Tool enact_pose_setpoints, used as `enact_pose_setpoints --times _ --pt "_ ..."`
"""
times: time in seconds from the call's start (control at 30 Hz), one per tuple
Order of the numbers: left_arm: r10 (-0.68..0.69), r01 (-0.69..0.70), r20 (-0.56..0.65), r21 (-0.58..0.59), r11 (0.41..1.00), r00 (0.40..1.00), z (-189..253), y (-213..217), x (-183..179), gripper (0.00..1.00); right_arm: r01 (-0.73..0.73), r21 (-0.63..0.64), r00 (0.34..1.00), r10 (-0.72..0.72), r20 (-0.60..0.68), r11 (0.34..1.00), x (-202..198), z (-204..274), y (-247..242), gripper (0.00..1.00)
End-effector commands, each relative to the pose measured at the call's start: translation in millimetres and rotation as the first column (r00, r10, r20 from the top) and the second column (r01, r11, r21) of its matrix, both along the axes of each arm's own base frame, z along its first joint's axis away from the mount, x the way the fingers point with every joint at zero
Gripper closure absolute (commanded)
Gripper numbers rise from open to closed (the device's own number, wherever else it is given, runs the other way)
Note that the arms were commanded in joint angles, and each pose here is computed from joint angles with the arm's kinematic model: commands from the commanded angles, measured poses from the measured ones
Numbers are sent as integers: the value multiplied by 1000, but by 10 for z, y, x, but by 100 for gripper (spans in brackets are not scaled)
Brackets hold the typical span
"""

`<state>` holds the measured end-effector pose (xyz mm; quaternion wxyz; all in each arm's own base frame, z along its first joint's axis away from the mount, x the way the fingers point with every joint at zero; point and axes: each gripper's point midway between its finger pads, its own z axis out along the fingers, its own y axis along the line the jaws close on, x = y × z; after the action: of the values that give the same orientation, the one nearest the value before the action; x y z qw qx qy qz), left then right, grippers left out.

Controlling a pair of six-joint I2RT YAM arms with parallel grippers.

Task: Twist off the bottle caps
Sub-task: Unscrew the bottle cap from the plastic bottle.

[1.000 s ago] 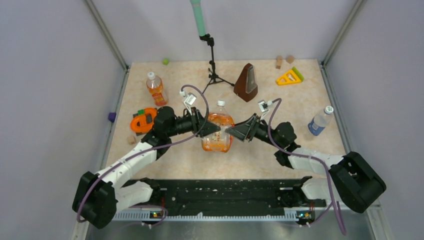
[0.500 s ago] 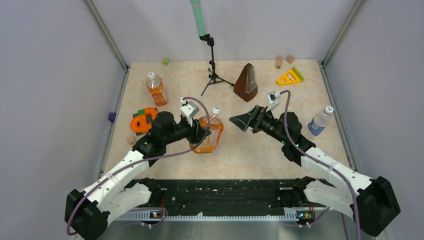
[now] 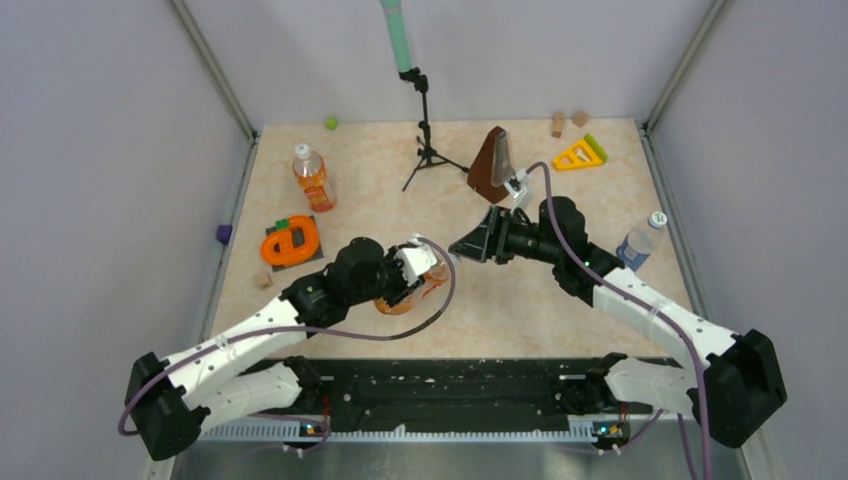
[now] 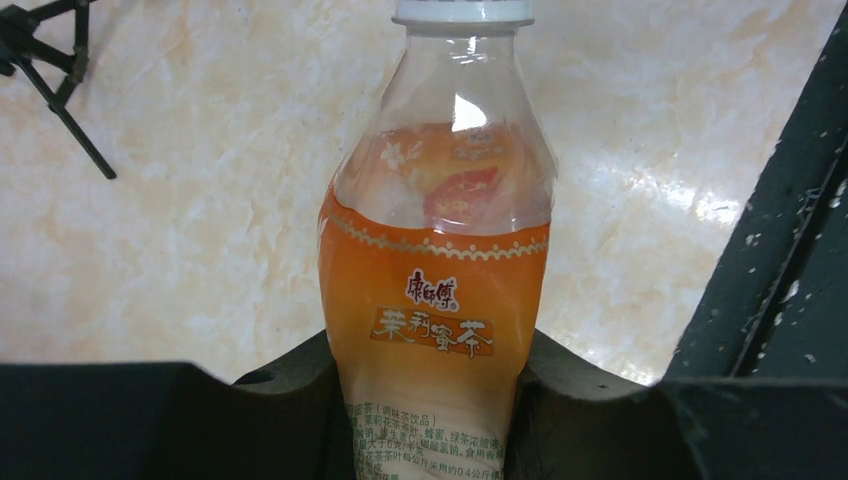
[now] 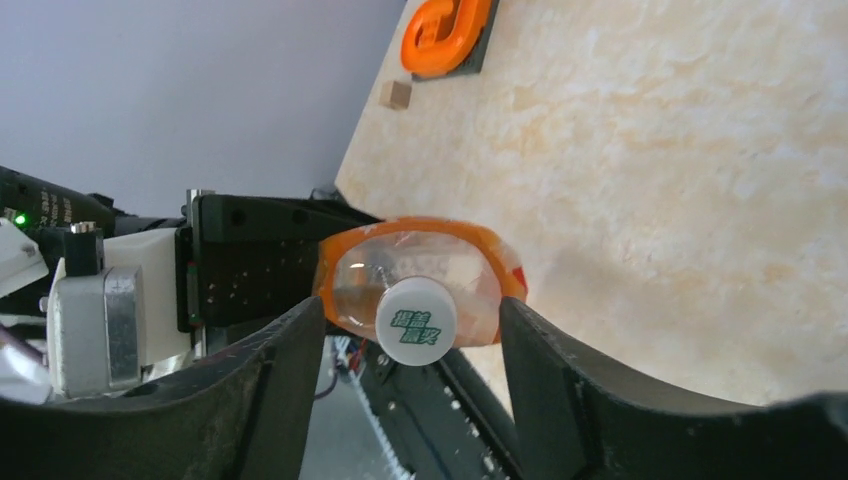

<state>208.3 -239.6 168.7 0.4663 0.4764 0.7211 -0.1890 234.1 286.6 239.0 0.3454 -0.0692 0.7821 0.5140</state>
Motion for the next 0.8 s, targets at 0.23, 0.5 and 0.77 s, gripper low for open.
enact_pose_setpoints --times 0.23,0.5,0.77 --pt "-78 50 253 114 992 964 311 6 133 100 -204 55 976 208 -68 977 -329 -47 146 56" --pt "-74 38 277 131 991 958 325 13 140 100 -147 -8 984 145 -107 989 -210 -260 122 40" --pt "-95 58 275 137 989 957 306 -16 107 100 -178 18 977 178 -117 984 -243 -319 164 46"
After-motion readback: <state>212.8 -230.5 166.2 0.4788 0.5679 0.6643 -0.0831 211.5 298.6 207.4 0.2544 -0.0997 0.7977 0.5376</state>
